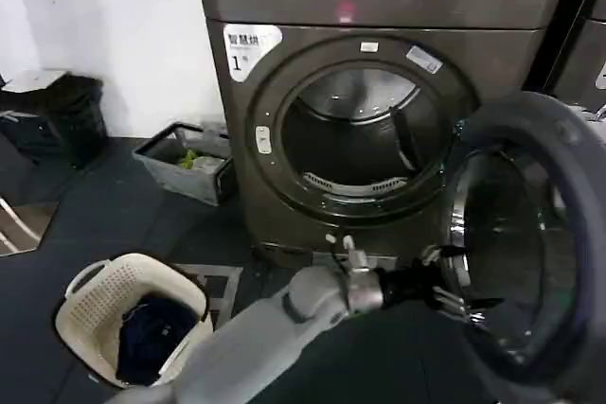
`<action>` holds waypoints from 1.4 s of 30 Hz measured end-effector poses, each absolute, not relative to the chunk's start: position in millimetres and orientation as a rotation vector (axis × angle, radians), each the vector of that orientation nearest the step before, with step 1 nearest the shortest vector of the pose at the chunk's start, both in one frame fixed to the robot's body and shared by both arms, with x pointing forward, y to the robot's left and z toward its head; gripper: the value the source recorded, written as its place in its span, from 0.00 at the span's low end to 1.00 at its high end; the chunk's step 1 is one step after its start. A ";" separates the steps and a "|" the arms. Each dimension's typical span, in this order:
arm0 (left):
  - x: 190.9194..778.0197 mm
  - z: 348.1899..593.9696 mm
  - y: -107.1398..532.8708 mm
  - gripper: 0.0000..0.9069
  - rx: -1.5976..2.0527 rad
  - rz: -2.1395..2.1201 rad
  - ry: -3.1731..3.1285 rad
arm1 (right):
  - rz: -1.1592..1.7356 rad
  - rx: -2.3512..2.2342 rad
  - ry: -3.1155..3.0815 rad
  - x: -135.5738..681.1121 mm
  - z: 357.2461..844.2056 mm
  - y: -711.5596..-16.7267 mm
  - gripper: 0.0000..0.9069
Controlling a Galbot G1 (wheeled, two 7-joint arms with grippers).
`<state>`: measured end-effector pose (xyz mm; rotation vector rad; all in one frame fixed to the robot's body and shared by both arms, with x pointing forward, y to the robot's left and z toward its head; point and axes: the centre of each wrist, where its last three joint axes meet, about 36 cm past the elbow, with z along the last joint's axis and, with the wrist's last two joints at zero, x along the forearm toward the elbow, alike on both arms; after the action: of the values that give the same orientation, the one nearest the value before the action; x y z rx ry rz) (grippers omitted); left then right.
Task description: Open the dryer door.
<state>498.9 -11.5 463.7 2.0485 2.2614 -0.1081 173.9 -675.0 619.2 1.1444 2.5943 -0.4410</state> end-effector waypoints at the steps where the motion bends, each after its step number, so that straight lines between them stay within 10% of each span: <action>1: 499.7 465.6 -16.3 1.00 2.048 -0.095 2.251 | -0.444 1.148 2.592 172.3 619.7 -675.2 1.00; 42: 561.6 459.7 -92.2 1.00 1.863 0.207 2.299 | -0.591 1.425 2.454 111.3 658.0 -686.9 1.00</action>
<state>561.6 -92.2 459.7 1.8634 2.2989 0.2075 111.3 -686.9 658.0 1.4251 2.4542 -0.5911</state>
